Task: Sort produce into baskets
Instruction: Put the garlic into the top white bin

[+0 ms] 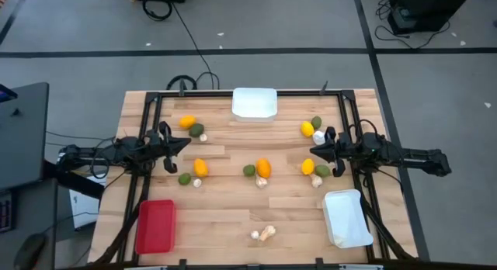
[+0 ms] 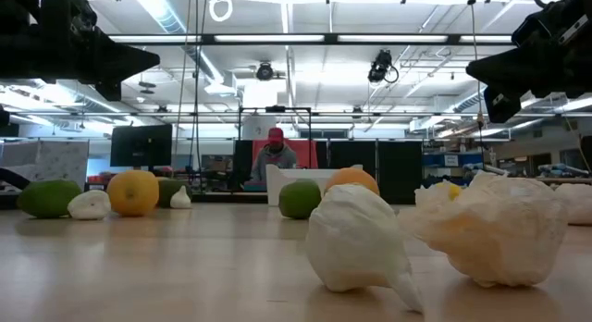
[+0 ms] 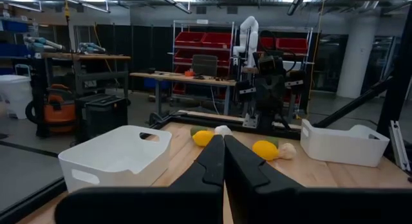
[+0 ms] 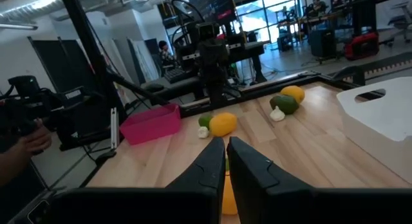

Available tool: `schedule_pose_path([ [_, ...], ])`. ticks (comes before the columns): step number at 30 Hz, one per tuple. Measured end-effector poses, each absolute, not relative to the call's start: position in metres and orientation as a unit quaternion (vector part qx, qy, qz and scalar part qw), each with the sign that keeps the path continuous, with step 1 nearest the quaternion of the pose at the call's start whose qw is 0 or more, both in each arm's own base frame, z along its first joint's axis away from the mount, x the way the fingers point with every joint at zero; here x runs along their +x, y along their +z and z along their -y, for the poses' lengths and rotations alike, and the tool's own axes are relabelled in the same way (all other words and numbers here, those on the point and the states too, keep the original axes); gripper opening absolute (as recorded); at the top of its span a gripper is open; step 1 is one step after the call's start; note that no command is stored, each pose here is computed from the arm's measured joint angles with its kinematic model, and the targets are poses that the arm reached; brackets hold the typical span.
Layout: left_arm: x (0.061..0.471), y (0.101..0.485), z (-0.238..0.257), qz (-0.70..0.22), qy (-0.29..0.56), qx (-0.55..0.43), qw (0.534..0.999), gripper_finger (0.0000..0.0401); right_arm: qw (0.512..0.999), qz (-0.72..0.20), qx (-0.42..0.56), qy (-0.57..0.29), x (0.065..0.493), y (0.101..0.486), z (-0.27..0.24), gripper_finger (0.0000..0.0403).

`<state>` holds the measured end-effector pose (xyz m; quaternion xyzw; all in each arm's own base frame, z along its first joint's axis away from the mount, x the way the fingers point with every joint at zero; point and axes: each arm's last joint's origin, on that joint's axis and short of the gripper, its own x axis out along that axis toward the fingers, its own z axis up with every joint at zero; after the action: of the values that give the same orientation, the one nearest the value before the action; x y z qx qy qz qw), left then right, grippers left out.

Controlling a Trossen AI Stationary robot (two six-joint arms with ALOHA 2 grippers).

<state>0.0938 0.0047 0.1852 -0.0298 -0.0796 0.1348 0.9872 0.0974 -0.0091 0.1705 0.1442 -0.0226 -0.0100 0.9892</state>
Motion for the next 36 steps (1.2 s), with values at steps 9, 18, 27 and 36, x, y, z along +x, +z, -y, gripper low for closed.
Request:
schedule_pose_path([
  [9,0.093,0.188,-0.005,0.088,0.146,0.009,0.985,0.0008,0.988,0.052,0.143,-0.032,0.097,0.175,0.011,0.0034],
  [18,0.093,0.184,-0.015,0.048,0.341,0.023,0.939,0.0010,0.969,0.148,0.143,-0.133,0.093,0.191,0.017,0.0034],
  [27,0.103,0.183,-0.017,0.043,0.359,-0.004,0.932,0.0116,0.946,0.042,0.144,-0.288,0.093,0.196,0.029,0.0042],
  [36,0.119,0.201,-0.027,0.004,0.352,0.018,0.936,0.0175,0.905,-0.126,0.113,-0.390,0.106,0.233,0.053,0.0124],
])
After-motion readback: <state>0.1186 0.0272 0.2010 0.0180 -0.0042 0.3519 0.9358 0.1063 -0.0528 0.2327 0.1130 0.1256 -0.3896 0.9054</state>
